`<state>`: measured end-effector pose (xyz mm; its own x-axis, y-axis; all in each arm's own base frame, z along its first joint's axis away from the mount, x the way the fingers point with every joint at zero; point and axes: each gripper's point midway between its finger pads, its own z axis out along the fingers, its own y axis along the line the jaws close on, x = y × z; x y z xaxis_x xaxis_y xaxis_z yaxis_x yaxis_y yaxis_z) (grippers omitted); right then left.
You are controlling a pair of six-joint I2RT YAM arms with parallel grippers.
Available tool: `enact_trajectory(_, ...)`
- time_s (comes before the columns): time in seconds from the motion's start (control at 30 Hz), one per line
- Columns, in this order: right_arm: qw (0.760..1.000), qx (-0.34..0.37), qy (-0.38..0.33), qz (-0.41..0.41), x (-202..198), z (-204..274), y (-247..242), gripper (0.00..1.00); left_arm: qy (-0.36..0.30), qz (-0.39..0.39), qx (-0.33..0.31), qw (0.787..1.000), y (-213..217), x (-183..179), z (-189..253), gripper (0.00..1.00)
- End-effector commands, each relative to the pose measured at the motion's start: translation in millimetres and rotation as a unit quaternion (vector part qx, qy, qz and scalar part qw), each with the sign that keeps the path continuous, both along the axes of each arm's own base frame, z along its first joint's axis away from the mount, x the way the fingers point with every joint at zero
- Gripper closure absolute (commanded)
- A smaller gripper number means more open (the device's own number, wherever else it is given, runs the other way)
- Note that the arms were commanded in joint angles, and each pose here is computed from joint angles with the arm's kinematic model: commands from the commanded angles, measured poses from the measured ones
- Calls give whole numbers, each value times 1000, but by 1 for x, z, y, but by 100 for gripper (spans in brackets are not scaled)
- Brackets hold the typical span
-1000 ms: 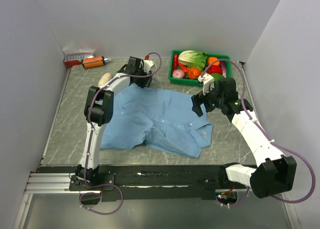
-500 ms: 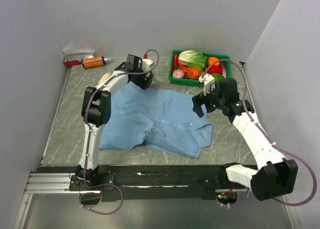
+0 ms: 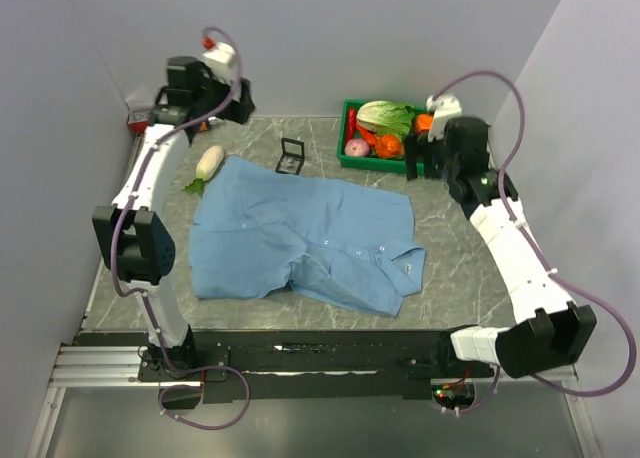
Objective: Remove the brooch from the garment
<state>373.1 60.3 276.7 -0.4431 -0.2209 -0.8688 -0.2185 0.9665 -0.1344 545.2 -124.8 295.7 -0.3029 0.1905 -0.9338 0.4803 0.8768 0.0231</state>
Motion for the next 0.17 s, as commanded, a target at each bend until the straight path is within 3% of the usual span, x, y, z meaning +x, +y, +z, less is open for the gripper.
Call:
enact_trajectory(0.0,984,27,-117,-133,42,92,-31,0,-72,114,-80,988,64,12,76,4)
enact_trajectory(0.13,977,26,-136,-161,62,120,-39,0,-92,157,-56,982,92,17,83,4)
